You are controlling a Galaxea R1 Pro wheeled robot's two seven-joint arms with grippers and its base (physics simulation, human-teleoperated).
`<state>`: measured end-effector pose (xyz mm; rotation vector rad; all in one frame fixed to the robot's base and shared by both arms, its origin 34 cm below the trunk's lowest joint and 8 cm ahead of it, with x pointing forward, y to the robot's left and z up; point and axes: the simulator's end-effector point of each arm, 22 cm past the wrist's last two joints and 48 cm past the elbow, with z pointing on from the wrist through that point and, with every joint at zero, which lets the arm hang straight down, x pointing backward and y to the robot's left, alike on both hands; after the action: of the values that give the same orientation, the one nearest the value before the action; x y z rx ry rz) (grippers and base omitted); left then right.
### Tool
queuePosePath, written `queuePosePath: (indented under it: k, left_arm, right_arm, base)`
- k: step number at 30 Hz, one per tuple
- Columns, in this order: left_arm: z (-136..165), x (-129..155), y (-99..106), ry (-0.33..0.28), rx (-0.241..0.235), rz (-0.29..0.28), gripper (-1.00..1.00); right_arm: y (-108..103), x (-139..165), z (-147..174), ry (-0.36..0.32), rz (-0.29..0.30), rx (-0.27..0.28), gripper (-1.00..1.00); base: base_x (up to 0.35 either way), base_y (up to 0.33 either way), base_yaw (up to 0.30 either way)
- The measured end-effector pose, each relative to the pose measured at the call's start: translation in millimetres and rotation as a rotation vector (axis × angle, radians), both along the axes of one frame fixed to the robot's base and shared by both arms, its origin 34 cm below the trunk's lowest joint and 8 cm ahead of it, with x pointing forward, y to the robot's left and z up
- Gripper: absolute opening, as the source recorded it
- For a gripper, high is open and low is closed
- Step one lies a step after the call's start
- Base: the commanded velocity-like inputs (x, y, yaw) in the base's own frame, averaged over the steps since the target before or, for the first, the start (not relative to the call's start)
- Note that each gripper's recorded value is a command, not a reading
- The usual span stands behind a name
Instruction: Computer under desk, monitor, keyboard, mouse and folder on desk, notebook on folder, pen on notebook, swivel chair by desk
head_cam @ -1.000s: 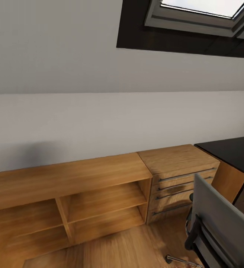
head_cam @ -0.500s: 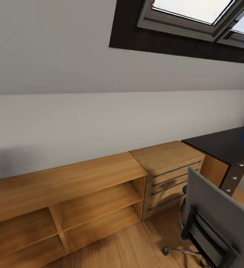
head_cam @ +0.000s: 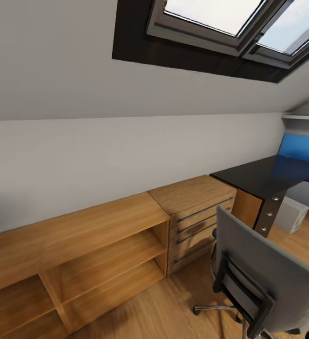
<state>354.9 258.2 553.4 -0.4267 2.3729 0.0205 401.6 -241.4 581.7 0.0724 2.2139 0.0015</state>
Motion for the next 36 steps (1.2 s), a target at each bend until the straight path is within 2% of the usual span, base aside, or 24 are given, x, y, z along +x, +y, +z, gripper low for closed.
queuePosePath:
  k: [30,36]
  left_arm:
    - [2.5,3.7,0.0,-0.011,0.000,0.000,1.00]
    - [3.3,4.7,0.0,-0.015,0.000,0.000,1.00]
  right_arm:
    - [-0.5,3.3,2.9,-0.011,0.000,-0.001,1.00]
    - [-0.5,4.2,3.9,-0.015,0.000,-0.001,1.00]
  base:
    - [0.000,0.001,-0.260]
    - [0.071,0.114,-0.260]
